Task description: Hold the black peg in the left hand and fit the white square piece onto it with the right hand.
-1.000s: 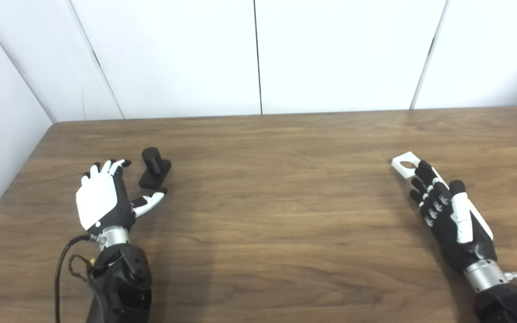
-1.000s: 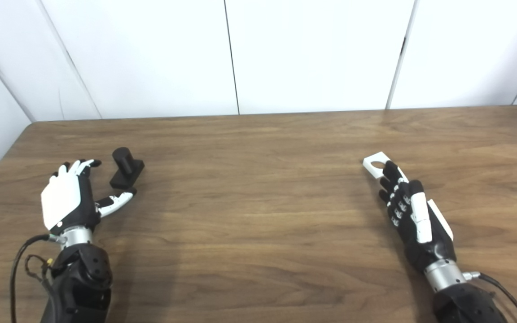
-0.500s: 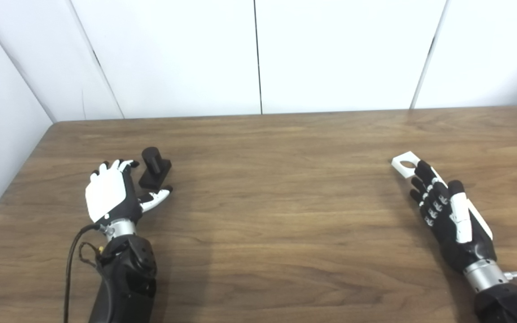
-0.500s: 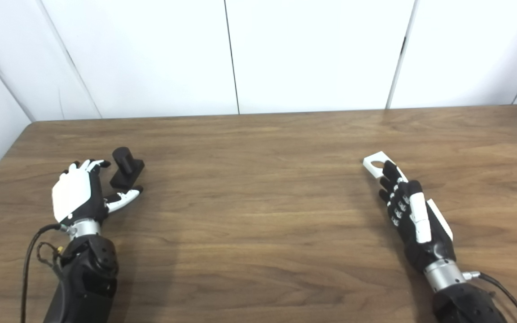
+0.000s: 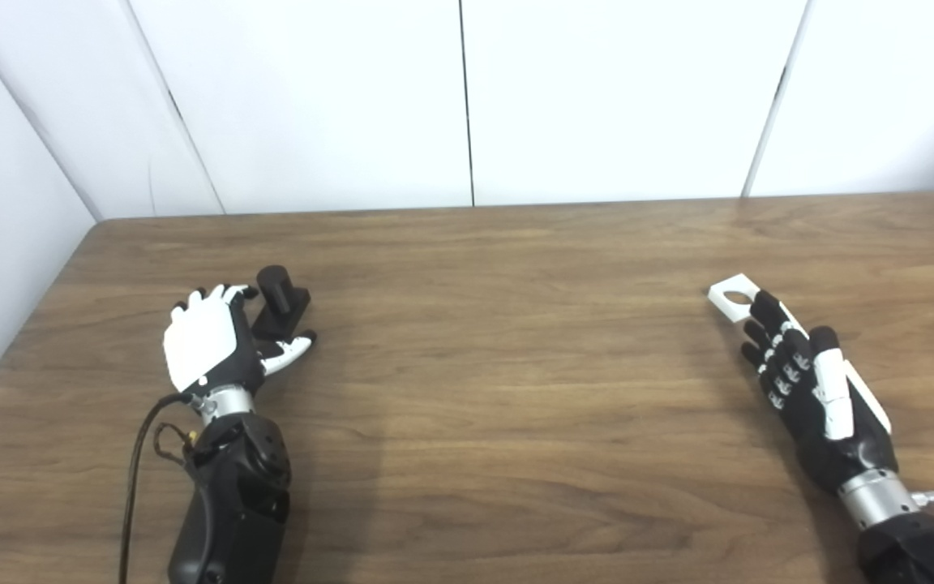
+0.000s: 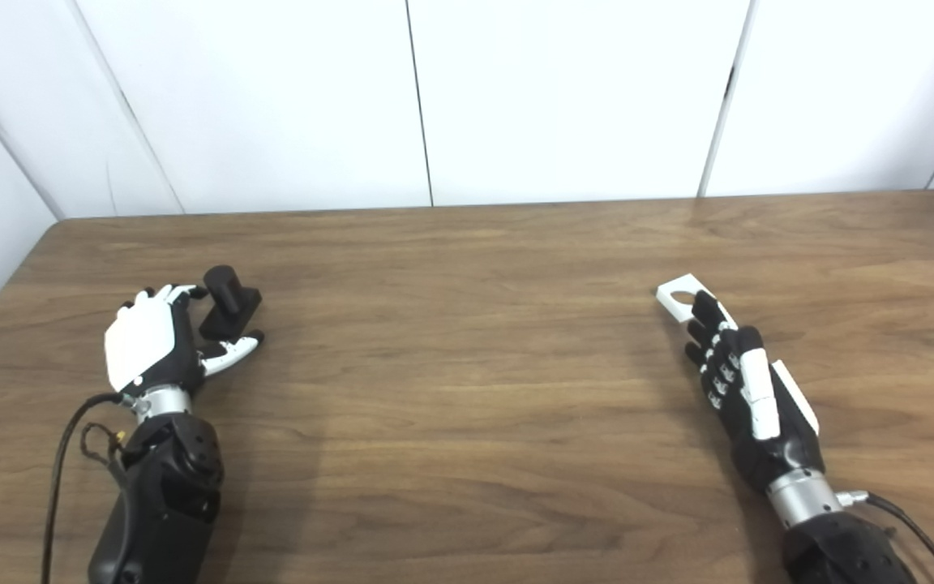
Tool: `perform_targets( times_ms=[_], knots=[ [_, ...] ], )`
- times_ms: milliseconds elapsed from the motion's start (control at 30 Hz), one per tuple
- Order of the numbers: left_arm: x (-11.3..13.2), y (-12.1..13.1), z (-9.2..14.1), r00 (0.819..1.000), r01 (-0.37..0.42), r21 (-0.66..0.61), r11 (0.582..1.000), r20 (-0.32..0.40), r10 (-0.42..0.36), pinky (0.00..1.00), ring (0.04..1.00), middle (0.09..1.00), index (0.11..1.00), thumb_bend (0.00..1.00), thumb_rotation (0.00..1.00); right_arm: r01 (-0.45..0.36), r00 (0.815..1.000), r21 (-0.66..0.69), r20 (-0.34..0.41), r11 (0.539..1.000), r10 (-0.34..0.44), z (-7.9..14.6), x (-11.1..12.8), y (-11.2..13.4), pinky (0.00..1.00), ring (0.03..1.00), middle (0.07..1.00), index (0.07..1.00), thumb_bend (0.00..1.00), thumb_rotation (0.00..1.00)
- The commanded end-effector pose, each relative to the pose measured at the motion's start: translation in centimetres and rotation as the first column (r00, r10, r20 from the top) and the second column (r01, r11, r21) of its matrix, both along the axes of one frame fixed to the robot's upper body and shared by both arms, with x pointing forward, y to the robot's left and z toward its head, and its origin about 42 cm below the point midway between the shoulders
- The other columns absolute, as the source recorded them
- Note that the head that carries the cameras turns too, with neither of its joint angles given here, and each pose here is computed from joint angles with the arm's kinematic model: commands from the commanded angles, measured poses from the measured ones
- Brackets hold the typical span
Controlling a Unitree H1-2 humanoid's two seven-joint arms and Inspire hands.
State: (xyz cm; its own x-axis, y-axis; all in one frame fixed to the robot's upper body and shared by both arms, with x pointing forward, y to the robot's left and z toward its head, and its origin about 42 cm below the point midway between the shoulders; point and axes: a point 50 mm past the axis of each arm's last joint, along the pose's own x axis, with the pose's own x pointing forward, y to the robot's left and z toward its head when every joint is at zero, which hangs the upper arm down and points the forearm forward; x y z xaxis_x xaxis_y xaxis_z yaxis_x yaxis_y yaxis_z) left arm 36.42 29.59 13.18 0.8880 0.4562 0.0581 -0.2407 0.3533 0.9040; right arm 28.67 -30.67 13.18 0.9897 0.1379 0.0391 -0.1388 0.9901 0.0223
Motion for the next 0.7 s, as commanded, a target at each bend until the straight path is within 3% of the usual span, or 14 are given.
perform_targets(
  times_ms=[0,400,667],
  knots=[
    [1.66,0.54,2.60,0.995,-0.010,0.030,0.999,0.097,0.007,1.00,0.976,0.903,0.758,0.75,0.37,0.001,1.000,-0.001,-0.017,1.000,-0.001,-0.76,-0.60,-0.42,1.00,1.000,1.000,0.971,0.68,1.00],
    [2.14,1.02,2.18,0.999,-0.016,0.042,0.999,0.048,0.014,1.00,0.963,0.878,0.650,0.70,0.42,0.008,1.000,-0.007,-0.022,1.000,-0.008,-0.80,-0.76,-0.72,1.00,1.000,1.000,0.975,0.70,1.00],
    [2.10,1.17,2.32,0.999,-0.021,0.038,0.999,0.049,0.019,1.00,0.963,0.874,0.565,0.69,0.34,-0.002,1.000,-0.004,-0.025,1.000,0.002,-1.01,-0.88,-0.74,1.00,1.000,1.000,0.982,0.69,1.00]
  ],
)
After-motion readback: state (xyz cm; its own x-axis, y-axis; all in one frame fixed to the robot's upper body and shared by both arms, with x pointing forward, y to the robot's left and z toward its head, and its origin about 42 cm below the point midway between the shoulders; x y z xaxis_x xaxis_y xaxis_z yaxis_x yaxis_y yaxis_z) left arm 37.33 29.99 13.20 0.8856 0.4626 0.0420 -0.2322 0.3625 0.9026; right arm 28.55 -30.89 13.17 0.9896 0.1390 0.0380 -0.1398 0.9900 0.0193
